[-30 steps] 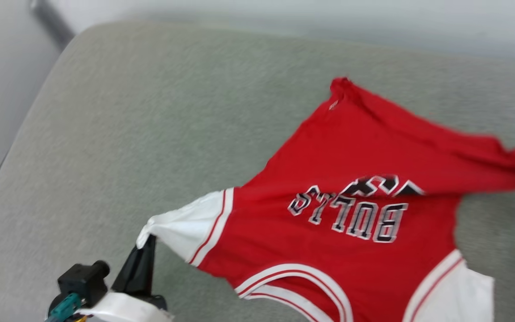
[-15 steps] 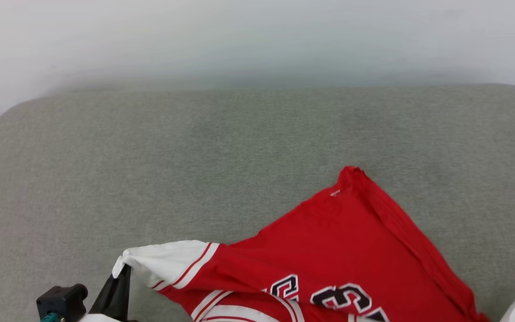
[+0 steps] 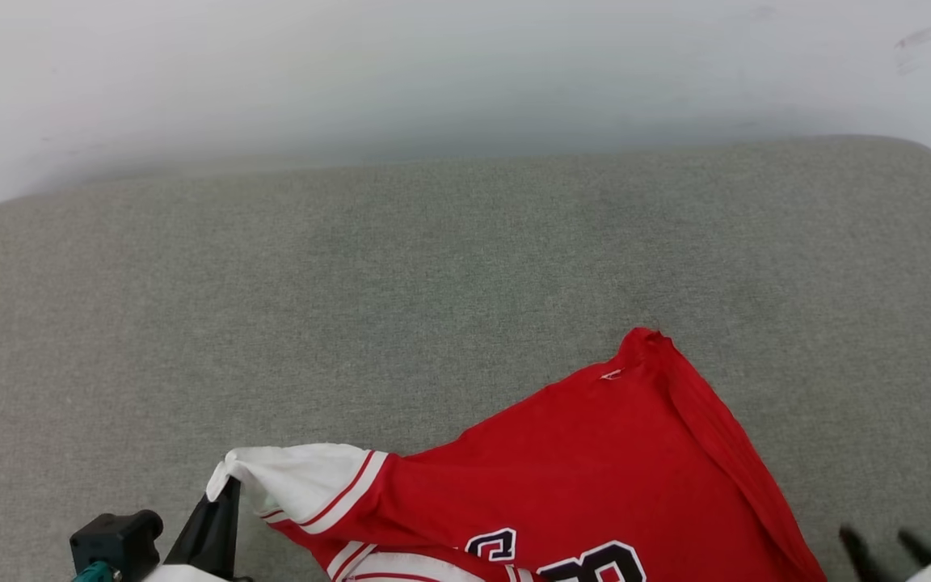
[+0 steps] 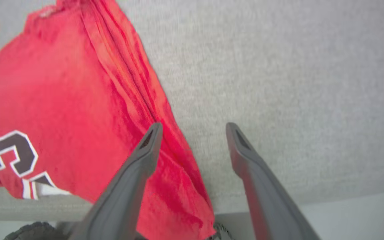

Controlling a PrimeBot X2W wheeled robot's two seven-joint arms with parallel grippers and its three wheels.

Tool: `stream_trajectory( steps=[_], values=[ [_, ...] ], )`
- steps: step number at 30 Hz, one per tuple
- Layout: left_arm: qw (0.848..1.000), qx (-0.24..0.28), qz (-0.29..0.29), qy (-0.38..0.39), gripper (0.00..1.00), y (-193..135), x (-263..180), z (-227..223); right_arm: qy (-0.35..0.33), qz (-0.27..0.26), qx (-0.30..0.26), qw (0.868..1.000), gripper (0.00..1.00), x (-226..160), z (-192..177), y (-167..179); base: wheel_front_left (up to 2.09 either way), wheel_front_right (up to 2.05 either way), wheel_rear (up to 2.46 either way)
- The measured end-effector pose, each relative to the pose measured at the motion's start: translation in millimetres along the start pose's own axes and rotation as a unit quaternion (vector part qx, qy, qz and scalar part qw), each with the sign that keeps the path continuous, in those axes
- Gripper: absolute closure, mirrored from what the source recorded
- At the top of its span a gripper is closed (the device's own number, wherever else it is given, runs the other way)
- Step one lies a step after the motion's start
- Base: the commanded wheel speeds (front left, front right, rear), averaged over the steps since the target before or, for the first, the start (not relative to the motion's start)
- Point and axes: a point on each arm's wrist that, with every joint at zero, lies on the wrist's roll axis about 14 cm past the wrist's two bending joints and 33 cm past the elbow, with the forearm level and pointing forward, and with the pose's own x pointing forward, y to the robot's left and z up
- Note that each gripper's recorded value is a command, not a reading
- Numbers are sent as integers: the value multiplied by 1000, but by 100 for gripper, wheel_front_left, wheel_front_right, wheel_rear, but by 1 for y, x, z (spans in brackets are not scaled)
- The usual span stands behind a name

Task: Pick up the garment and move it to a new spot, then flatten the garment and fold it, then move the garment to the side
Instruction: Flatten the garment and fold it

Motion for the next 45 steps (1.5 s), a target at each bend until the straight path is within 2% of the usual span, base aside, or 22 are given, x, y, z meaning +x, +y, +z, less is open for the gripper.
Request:
stream_trajectory(
  steps=[5, 10, 13, 17, 18, 21, 28, 32, 36, 37, 38, 39, 45],
  values=[
    [1000, 4, -4, -2, 100, -2, 8, 2, -157, 11, 2, 988, 0, 14, 69, 9, 0, 0, 0],
    [1000, 5, -10, -2, 100, -5, 19, 1, -216, 47, -9, 975, 0, 42, 107, 37, 0, 0, 0],
    [1000, 2, -10, 1, 100, -5, 25, -2, -217, 71, -28, 973, 0, 62, 126, 56, 0, 0, 0],
    [1000, 2, -4, 2, 100, 1, 33, -2, -135, 112, -81, 981, 0, 95, 128, 84, 0, 0, 0],
    [1000, 2, 0, 1, 100, 4, 35, -3, -90, 127, -106, 982, 0, 106, 131, 94, 0, 0, 0],
    [1000, 2, 10, 2, 100, 11, 40, -5, -25, 140, -137, 980, 0, 119, 136, 105, 0, 0, 0],
    [1000, 2, 16, 1, 100, 17, 52, -10, 93, 150, -204, 963, 0, 147, 120, 122, 0, 0, 0],
    [1000, -1, 20, 7, 100, 20, 56, -16, 164, 156, -208, 952, 0, 164, 90, 126, 0, 0, 0],
    [1000, -4, 28, 12, 100, 25, 55, -22, 205, 160, -207, 943, 0, 171, 78, 128, 0, 0, 0],
    [999, -5, 29, 12, 100, 26, 55, -22, 211, 160, -207, 942, 47, 172, 77, 128, 0, 0, 0],
    [1000, -6, 28, 11, 100, 26, 55, -22, 214, 161, -208, 941, 82, 172, 76, 129, 0, 0, 0],
    [1000, -6, 28, 9, 100, 26, 55, -22, 215, 162, -207, 941, 100, 172, 76, 129, 0, 0, 0],
    [1000, 2, 19, -13, 100, 24, 55, -8, 208, 165, -207, 941, 100, 165, 79, 133, 0, 0, 0]
  ],
)
